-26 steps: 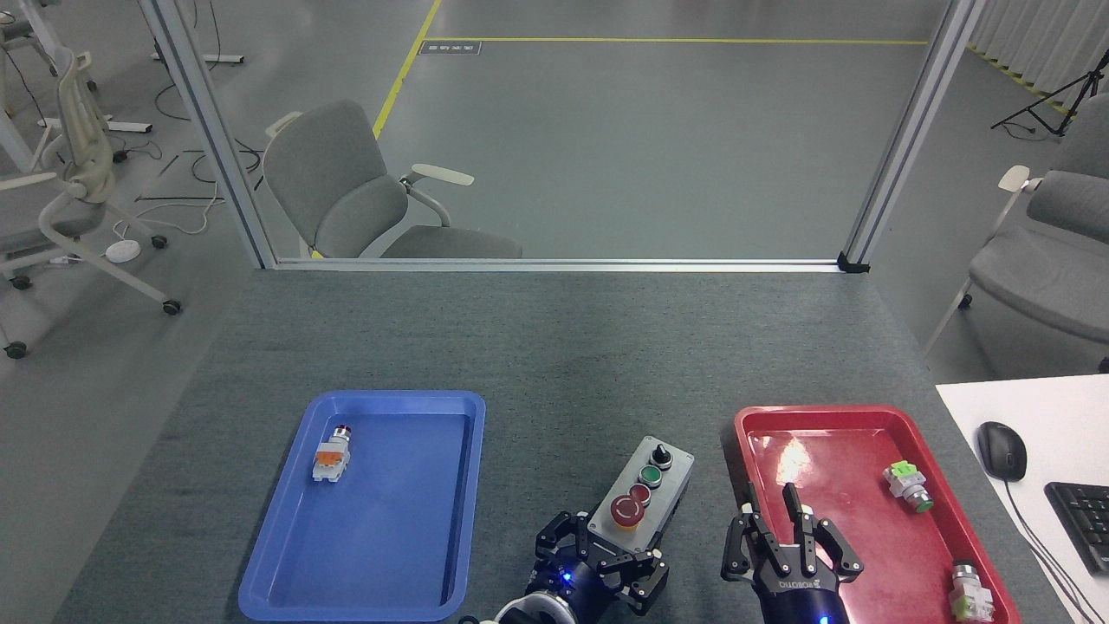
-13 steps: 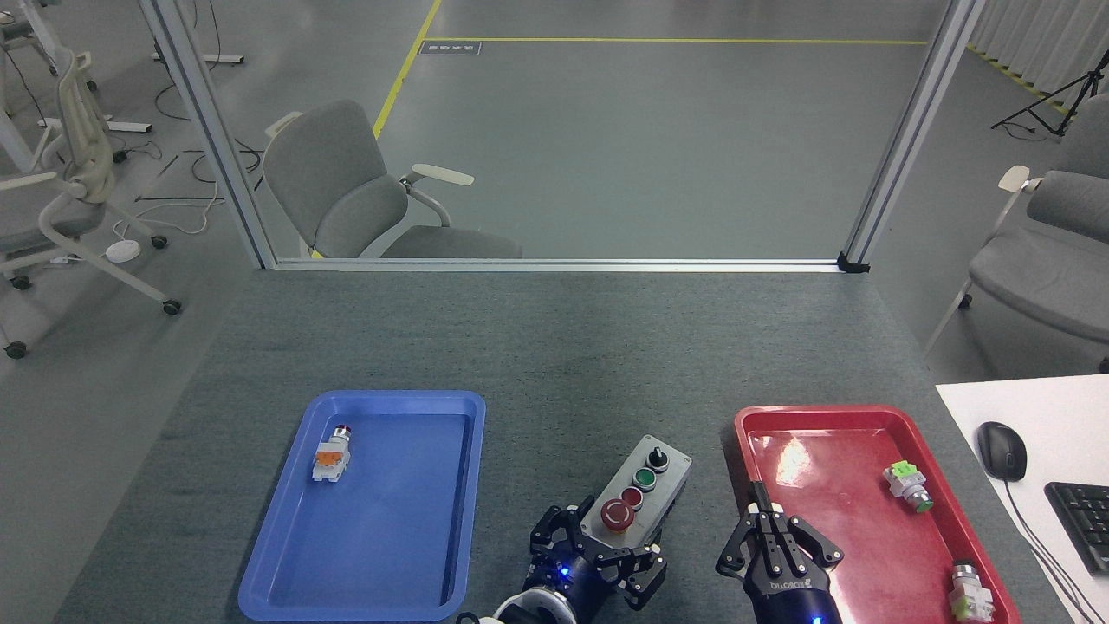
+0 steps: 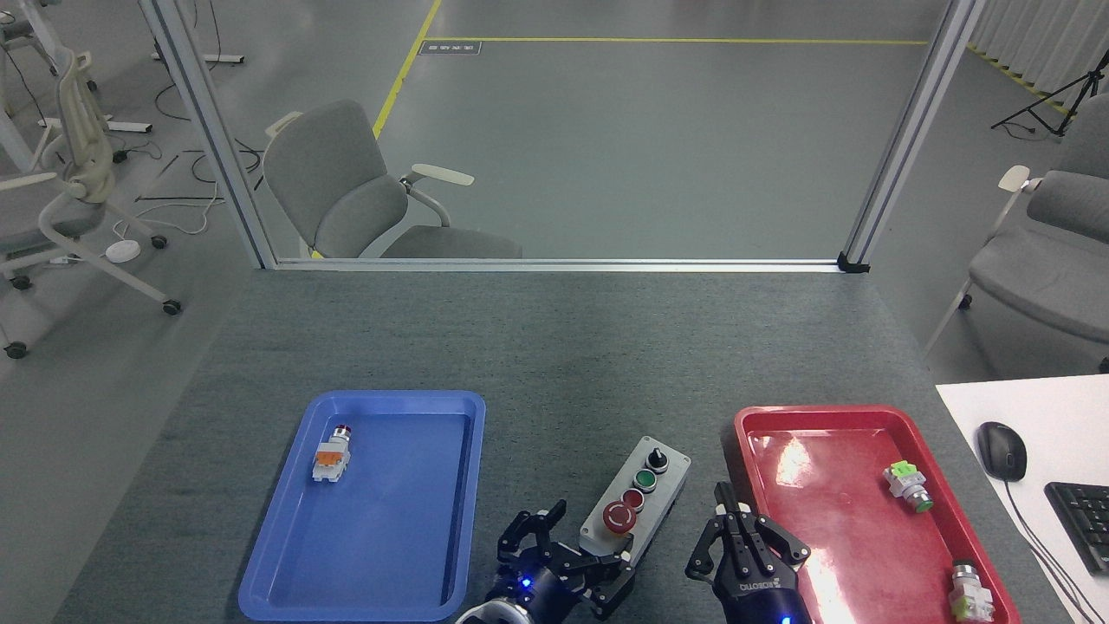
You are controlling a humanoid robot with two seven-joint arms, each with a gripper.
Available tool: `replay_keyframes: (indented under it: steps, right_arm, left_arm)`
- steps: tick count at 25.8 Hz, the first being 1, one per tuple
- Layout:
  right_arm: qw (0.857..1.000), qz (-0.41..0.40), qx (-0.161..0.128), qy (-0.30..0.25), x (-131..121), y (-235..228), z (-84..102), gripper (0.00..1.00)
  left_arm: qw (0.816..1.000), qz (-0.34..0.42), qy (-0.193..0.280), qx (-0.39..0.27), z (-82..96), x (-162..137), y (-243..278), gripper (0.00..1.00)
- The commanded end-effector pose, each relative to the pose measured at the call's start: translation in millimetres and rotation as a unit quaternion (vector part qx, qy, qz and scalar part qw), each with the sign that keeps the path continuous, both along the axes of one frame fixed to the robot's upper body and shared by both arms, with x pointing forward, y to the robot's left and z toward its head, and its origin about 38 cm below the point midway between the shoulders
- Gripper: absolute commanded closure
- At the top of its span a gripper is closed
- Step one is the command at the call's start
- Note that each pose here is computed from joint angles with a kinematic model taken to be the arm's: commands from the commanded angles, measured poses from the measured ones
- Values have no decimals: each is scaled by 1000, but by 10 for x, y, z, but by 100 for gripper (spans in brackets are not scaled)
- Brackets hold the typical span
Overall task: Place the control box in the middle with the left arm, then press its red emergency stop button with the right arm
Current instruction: 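Withdraw the left gripper and press the red button with the right gripper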
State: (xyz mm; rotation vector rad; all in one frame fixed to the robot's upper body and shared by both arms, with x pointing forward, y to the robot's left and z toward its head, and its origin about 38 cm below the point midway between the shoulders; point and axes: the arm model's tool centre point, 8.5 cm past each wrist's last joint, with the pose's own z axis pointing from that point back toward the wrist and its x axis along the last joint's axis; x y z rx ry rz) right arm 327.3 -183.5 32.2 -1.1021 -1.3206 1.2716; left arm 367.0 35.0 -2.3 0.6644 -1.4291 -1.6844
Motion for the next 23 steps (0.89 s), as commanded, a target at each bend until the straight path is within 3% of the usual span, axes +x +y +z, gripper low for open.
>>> replay_keyframes:
  steps: [1,7,11,16,23]
  right_arm:
    - [1000,18,-2,2,-8,180,1,100]
    - [999,44,1,4,31,460,33,100]
    - [998,61,2,23,49,617,-9,100]
    - [997,68,-14,43,40,672,-91,100]
    - [995,66,-25,67,97,736,-232,100]
  left_arm:
    - [1000,-5,-15,-5,64,-128,311,1]
    - [999,11,-37,-1,184,-245,930,1]
    - [996,67,-55,-6,307,-104,1544,1]
    - [981,168,-92,-19,559,98,2296,1]
    - [959,254,-126,-30,777,151,2893,1]
